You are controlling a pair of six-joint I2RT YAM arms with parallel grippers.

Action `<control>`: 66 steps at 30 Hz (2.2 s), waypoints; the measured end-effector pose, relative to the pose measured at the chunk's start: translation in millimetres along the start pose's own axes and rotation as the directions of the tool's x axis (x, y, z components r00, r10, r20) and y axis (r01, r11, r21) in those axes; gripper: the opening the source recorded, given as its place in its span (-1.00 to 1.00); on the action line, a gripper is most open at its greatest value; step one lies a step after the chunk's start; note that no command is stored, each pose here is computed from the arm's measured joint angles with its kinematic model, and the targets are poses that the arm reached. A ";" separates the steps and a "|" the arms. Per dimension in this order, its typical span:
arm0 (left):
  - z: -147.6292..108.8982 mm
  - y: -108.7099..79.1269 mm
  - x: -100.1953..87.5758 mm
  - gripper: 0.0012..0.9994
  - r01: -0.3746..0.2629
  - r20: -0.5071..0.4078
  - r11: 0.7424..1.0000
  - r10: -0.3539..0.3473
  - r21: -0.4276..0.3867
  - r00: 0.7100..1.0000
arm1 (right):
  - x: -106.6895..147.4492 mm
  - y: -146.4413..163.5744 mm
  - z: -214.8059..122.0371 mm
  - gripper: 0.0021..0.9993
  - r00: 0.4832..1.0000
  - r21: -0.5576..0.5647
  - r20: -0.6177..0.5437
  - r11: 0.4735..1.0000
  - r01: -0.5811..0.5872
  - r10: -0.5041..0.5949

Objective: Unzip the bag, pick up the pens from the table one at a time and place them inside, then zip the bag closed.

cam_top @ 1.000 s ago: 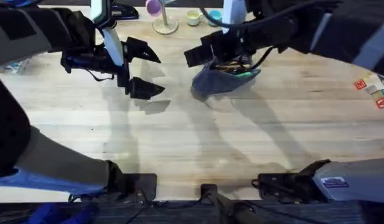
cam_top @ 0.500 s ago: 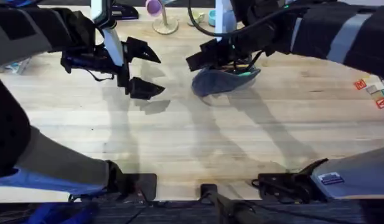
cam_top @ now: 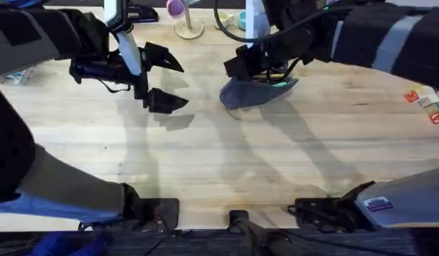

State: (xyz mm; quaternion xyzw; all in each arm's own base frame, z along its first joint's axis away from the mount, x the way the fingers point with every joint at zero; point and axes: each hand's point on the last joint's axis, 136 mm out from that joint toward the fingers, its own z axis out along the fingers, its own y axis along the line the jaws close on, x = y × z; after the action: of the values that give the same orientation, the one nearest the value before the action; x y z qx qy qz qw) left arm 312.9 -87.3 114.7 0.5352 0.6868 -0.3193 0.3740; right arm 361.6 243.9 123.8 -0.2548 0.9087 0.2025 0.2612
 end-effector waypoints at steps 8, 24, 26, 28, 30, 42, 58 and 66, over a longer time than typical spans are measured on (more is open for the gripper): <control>0.0 0.0 0.0 0.99 0.000 0.000 1.000 0.000 0.000 1.000 | 0.2 0.7 0.1 -0.94 1.000 -0.003 -0.001 1.000 0.000 0.000; 2.7 -4.6 -1.5 0.99 0.009 -0.001 1.000 -0.009 0.019 1.000 | -19.4 13.2 -43.3 -0.94 0.995 -0.003 0.097 1.000 0.028 -0.028; 7.3 -5.0 -4.3 0.99 -0.014 -0.001 1.000 0.014 0.026 1.000 | -19.8 14.1 -46.7 -0.94 0.994 -0.003 0.102 1.000 0.029 -0.029; 14.6 -6.2 -8.7 0.99 -0.050 0.000 0.998 0.050 0.040 0.999 | -19.0 14.2 -47.4 -0.94 0.995 -0.003 0.099 1.000 0.028 -0.028; 22.6 -7.7 -13.6 0.99 -0.088 0.003 0.995 0.088 0.054 0.996 | -16.5 14.1 -46.9 -0.94 0.996 -0.003 0.090 1.000 0.026 -0.026; 63.6 7.0 -49.4 0.99 -0.214 0.044 0.976 0.212 0.032 0.976 | -14.6 14.1 -46.8 -0.94 0.996 -0.003 0.083 1.000 0.024 -0.024; 112.7 14.3 -50.9 0.89 -0.063 0.126 0.992 0.049 0.105 0.991 | -14.6 14.0 -46.8 -0.95 0.996 -0.003 0.083 1.000 0.024 -0.024; 122.7 10.3 -52.8 -0.06 0.037 0.090 0.992 -0.048 0.120 0.995 | -15.2 14.0 -46.8 -0.94 0.996 -0.003 0.085 1.000 0.025 -0.024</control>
State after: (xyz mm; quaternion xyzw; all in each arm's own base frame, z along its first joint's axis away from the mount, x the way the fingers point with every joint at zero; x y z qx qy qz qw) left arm 351.8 -214.2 96.1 0.5264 0.6597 -0.3919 0.3662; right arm 347.3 236.9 172.4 -0.2576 0.8932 0.2117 0.3016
